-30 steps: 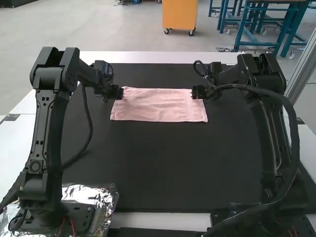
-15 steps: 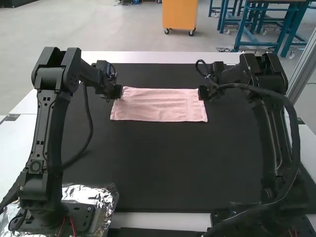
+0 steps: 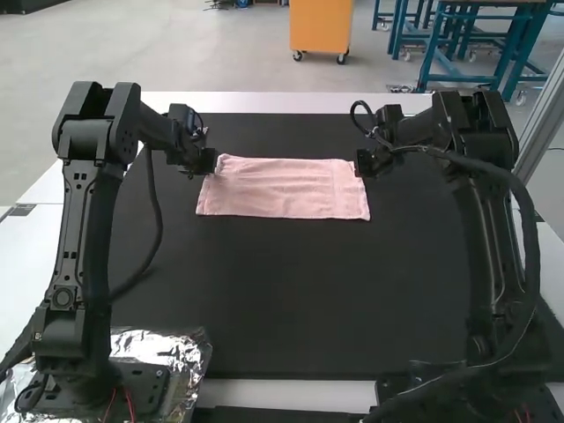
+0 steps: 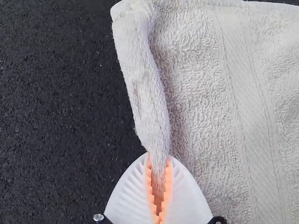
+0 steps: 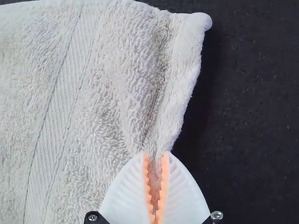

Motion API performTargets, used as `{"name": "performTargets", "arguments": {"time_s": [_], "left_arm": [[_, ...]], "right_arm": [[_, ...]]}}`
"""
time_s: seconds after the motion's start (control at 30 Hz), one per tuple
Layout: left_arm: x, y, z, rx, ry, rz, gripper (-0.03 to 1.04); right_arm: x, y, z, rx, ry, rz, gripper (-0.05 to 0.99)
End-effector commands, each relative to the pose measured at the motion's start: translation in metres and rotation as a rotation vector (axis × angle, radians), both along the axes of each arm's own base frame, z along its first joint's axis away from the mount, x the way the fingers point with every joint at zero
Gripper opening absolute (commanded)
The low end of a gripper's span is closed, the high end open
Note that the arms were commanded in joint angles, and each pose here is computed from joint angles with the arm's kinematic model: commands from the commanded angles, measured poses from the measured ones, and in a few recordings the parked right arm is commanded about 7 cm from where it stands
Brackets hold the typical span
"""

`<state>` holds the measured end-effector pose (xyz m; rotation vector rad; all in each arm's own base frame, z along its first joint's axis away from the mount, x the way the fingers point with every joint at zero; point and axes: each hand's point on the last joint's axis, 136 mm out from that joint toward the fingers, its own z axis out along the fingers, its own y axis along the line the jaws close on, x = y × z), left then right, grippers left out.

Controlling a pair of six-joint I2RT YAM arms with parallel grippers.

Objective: Fold the towel.

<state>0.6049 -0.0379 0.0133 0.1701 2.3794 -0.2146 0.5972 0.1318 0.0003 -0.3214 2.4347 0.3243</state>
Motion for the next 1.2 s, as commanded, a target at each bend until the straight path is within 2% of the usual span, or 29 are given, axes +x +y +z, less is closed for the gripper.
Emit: {"name": "performTargets", "arguments": {"time_s": [0.0,0.23,0.47,0.87,1.17], "left_arm": [[0.013,0.012,0.070,-0.023,-0.121,0.008,0.02],[0.000,0.030,0.090,-0.010,-0.097,0.016,0.02],[-0.021,0.045,0.090,-0.006,-0.052,0.028,0.02],[-0.071,0.041,0.080,-0.010,-0.035,0.024,0.02],[-0.110,0.037,0.050,-0.020,0.004,0.020,0.02]], "right_arm": [[0.010,-0.010,0.076,0.057,-0.109,0.007,-0.02],[-0.006,-0.021,0.095,0.083,-0.106,0.010,-0.02],[-0.031,-0.021,0.092,0.091,-0.065,0.021,-0.02],[-0.077,-0.022,0.076,0.093,-0.007,0.039,-0.02],[-0.102,-0.024,0.044,0.093,0.053,0.040,-0.02]]}}
